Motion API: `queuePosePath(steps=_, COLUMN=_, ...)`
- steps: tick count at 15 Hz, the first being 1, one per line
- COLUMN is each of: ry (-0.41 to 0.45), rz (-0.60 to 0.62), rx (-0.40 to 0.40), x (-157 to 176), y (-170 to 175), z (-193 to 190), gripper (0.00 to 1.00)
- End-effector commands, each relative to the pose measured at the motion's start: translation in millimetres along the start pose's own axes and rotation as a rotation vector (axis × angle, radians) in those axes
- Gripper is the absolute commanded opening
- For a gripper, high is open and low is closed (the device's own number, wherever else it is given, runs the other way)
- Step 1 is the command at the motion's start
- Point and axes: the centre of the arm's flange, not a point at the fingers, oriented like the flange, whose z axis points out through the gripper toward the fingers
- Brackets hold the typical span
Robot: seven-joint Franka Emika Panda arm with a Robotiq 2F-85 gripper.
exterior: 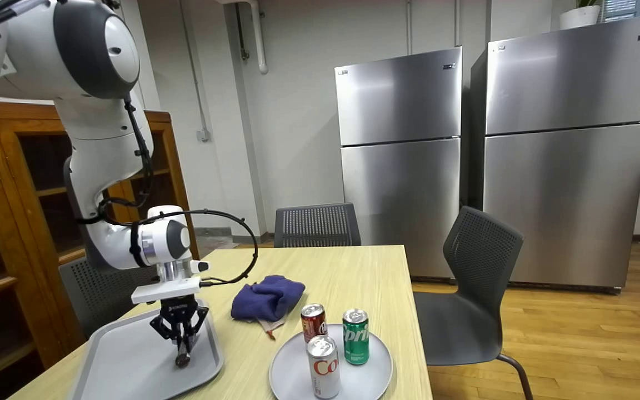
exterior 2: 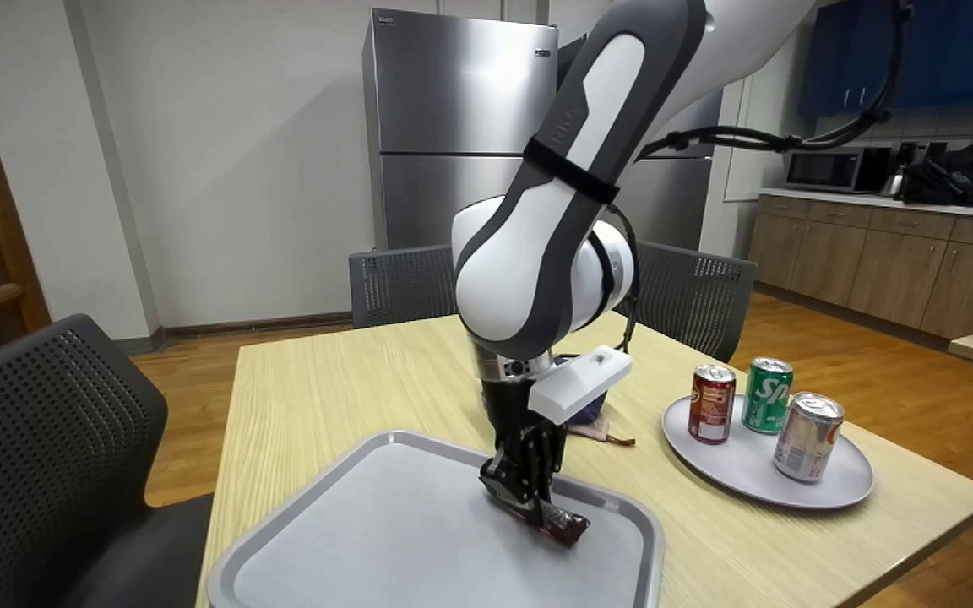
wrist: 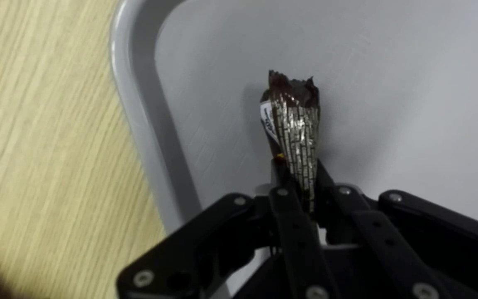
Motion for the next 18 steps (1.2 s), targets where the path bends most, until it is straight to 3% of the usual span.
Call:
queuePosePath(steps=1, ry=0.058, rz=0.020, rx=-0.042, x=-10, y=11, z=-20, gripper=0.04)
queuePosePath(steps=7, ry=0.120, rz=0.072, rx=-0.087, x=-14, y=43, z=-37, gripper=0.04)
queuePosePath(steps=12, ry=0.105, rz=0.074, rx=-0.153, x=-15, y=74, z=-38, gripper=0.04)
queuePosePath(steps=18, ry=0.081, rz=0.077, rx=-0.164, x=-10, y=96, z=-29, gripper=0.04)
